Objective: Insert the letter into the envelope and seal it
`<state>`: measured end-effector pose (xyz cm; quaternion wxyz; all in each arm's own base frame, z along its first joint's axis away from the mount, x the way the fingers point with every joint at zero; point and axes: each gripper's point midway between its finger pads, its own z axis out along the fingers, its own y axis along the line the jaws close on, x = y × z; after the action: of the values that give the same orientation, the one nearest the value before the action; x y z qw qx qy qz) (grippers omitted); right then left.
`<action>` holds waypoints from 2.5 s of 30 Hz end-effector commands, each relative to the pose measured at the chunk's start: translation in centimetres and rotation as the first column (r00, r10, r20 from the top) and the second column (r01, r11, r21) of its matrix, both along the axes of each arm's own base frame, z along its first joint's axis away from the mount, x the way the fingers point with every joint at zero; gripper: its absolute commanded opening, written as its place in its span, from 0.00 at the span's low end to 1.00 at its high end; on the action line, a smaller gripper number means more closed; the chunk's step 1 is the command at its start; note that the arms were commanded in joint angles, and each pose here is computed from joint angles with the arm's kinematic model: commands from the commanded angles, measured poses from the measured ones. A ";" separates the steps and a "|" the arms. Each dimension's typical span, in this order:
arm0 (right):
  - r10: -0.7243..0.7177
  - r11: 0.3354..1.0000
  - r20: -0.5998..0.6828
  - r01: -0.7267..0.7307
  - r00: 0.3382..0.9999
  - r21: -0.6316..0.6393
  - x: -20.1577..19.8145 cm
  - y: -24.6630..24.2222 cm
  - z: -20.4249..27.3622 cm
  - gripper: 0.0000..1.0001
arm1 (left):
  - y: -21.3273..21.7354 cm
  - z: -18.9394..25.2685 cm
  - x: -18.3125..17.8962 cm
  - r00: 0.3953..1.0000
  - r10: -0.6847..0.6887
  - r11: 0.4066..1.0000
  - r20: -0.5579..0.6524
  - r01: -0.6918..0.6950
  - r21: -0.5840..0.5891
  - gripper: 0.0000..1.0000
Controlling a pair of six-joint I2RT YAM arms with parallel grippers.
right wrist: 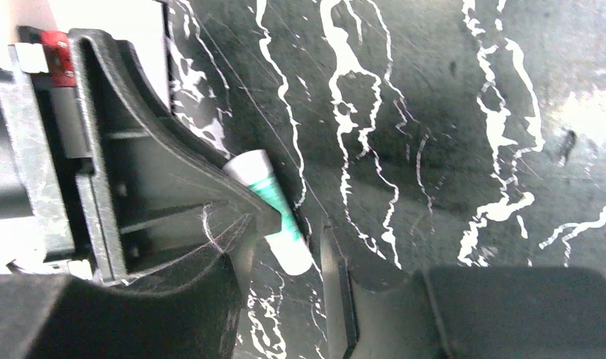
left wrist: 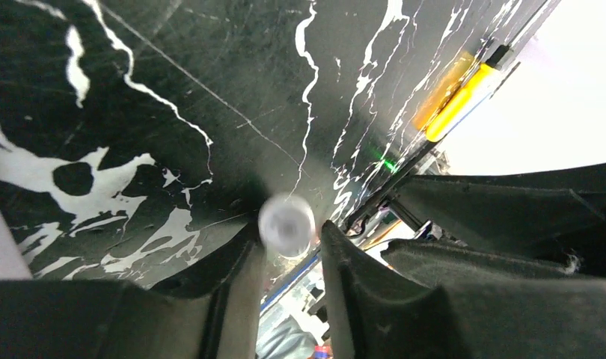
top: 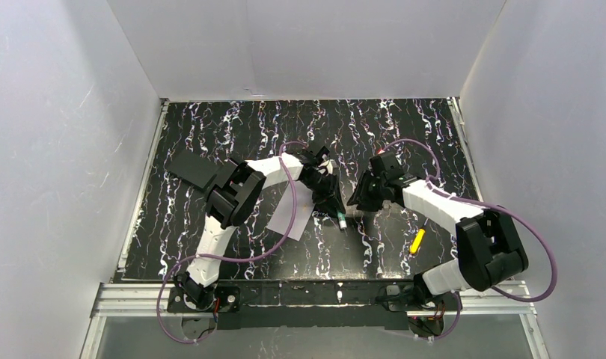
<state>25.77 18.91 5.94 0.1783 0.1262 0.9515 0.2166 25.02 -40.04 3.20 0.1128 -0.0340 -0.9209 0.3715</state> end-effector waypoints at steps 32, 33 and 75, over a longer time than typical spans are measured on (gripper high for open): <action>-0.358 0.753 0.114 0.359 0.927 -0.552 5.4 -17.5 -1.6 0.65 | 3.4 14.1 0.2 0.937 0.020 0.991 0.349 0.027 -0.130 0.47; -0.375 0.756 0.109 0.372 0.920 -0.538 5.3 -17.8 -1.9 0.65 | 3.7 14.6 0.2 0.931 0.023 0.991 0.364 0.028 -0.132 0.48; -0.378 0.808 0.410 0.512 0.830 -0.291 6.3 -19.4 12.0 0.87 | 27.2 26.7 2.8 0.397 0.233 0.771 0.888 -0.632 0.080 0.98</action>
<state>32.42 1.35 13.97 0.3606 0.2711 0.8920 0.0271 29.29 -19.77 26.99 -0.3504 0.0253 -0.9064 0.2345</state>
